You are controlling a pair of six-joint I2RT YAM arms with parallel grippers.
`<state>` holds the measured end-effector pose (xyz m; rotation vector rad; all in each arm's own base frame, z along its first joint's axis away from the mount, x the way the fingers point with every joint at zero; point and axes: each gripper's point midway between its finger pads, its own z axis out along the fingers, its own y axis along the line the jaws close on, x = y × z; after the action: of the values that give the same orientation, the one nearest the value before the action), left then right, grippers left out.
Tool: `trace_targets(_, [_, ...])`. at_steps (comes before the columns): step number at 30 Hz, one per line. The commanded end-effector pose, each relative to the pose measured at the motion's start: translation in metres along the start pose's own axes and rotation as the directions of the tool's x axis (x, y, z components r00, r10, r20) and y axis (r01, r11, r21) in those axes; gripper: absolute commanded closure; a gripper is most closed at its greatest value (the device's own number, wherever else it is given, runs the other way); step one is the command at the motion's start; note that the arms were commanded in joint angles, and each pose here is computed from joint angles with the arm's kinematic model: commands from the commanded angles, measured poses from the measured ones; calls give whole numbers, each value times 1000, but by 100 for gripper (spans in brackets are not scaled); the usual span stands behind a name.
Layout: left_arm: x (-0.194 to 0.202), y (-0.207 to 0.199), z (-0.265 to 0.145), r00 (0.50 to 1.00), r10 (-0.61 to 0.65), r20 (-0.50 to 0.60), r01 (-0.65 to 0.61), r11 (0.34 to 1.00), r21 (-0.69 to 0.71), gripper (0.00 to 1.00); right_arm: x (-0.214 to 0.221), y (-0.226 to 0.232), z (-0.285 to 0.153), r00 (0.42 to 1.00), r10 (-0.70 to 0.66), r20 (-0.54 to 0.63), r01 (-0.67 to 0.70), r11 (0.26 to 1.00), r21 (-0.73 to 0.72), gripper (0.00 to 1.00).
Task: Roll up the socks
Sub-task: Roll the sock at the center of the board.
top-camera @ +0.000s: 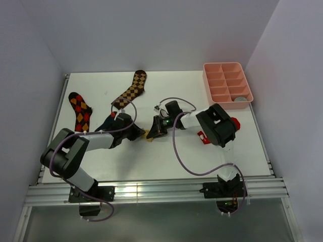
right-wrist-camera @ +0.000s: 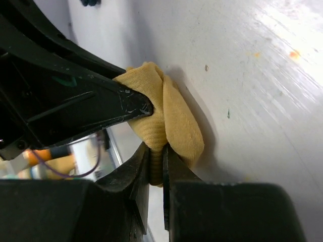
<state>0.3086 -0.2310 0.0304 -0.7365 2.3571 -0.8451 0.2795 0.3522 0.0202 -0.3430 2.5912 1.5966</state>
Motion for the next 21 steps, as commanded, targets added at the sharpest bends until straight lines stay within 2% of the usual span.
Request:
trace_targets(1, [3, -4, 4, 999, 35, -12, -36, 999, -18, 96, 6, -33, -11, 996, -78, 48, 66, 976, 208, 92])
trace_targets(2, [2, -4, 5, 999, 40, -13, -40, 999, -24, 100, 3, -29, -15, 992, -110, 61, 94, 971, 221, 90])
trace_targets(3, [0, -8, 5, 999, 45, -11, -45, 999, -24, 100, -5, -20, -21, 981, -165, 98, 136, 958, 252, 84])
trace_targets(6, [-3, -12, 5, 997, 70, -10, -70, 997, -30, 100, -10, -3, -32, 948, -293, 124, 245, 920, 305, 76])
trace_targets(9, [-6, -14, 5, 995, 98, -10, -98, 994, -40, 100, -14, 2, -39, 907, -400, 133, 320, 859, 400, 72])
trace_targets(13, [-7, -16, 7, 993, 118, -21, -119, 991, -59, 100, -22, 23, -52, 808, -564, 171, 416, 751, 513, 66])
trace_targets(14, [-7, -17, 7, 992, 123, -23, -124, 990, -61, 100, -23, 25, -53, 772, -614, 164, 436, 700, 566, 66])
trace_targets(17, [-9, -20, 7, 992, 127, -23, -128, 990, -61, 100, -24, 33, -56, 702, -697, 147, 470, 607, 641, 61])
trace_targets(21, [-8, -18, 9, 990, 137, -33, -139, 988, -73, 100, -19, 46, -59, 623, -770, 138, 511, 534, 674, 55])
